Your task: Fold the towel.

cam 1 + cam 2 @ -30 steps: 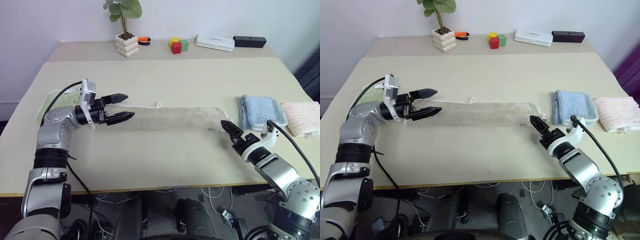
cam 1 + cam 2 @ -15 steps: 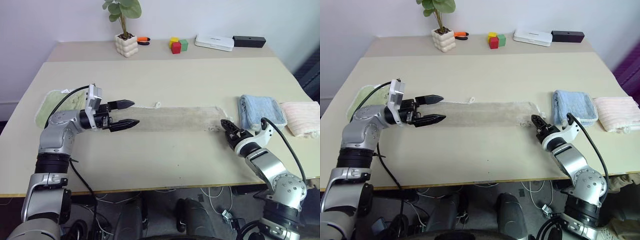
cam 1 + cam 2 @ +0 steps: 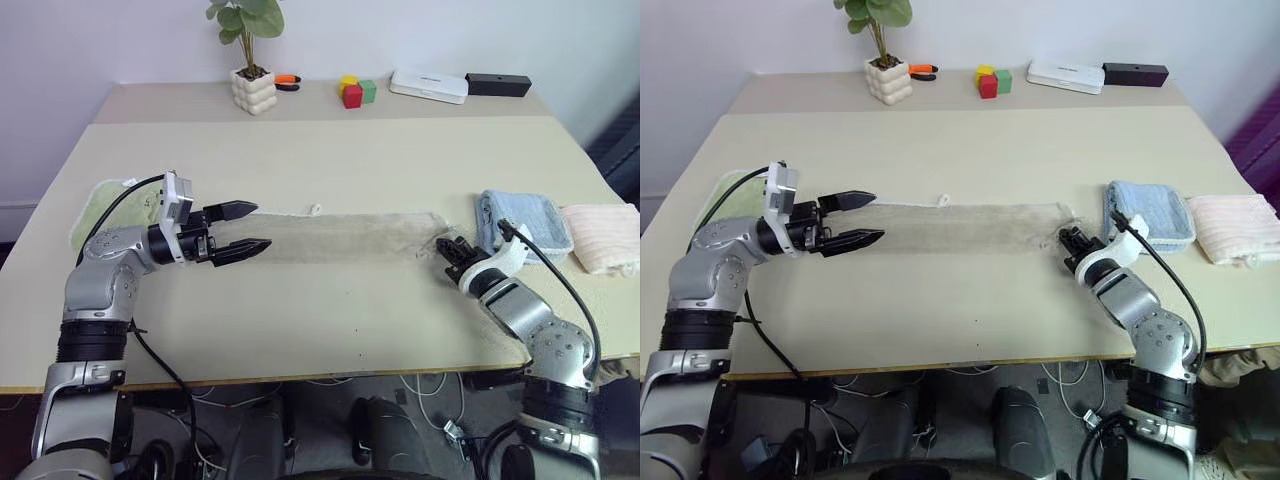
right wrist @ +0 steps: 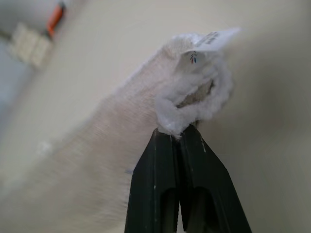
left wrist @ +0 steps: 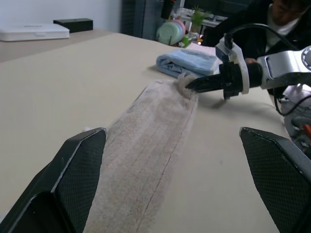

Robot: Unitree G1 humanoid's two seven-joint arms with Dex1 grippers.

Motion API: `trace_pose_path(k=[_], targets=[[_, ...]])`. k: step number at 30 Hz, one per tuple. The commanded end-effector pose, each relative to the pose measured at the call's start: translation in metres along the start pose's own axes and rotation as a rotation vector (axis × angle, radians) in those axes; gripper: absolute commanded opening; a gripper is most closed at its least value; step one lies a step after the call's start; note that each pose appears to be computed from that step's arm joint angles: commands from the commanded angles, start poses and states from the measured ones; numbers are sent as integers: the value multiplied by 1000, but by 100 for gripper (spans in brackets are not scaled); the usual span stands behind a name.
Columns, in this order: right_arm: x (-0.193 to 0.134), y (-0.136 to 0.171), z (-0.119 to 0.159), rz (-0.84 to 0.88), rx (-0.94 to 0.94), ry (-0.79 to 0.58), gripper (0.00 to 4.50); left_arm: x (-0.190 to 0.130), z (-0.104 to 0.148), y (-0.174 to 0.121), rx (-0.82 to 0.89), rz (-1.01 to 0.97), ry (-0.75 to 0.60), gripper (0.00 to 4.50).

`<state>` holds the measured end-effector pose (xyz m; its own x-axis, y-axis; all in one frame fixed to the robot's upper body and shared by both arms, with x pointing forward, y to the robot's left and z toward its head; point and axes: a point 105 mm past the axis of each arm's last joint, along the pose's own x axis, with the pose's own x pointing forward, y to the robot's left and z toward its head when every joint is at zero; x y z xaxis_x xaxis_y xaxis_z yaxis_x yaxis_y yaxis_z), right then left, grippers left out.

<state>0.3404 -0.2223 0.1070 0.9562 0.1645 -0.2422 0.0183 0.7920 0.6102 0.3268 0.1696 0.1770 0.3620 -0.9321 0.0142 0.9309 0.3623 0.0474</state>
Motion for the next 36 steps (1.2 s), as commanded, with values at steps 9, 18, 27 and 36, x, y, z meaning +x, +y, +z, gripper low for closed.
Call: trace_pose_path(k=[9, 18, 27, 36], targets=[[-5, 29, 34, 113, -623, -82, 4, -8, 13, 7, 68, 45, -30, 450], [-6, 40, 40, 194, -1094, -66, 4, -11, 14, 8, 83, 64, -29, 450], [-12, 25, 49, 180, -1246, 20, 4, -13, 12, 7, 85, 78, -30, 450], [-24, 13, 69, 145, -1187, 19, 4, -11, 10, 8, 82, 79, -38, 450]])
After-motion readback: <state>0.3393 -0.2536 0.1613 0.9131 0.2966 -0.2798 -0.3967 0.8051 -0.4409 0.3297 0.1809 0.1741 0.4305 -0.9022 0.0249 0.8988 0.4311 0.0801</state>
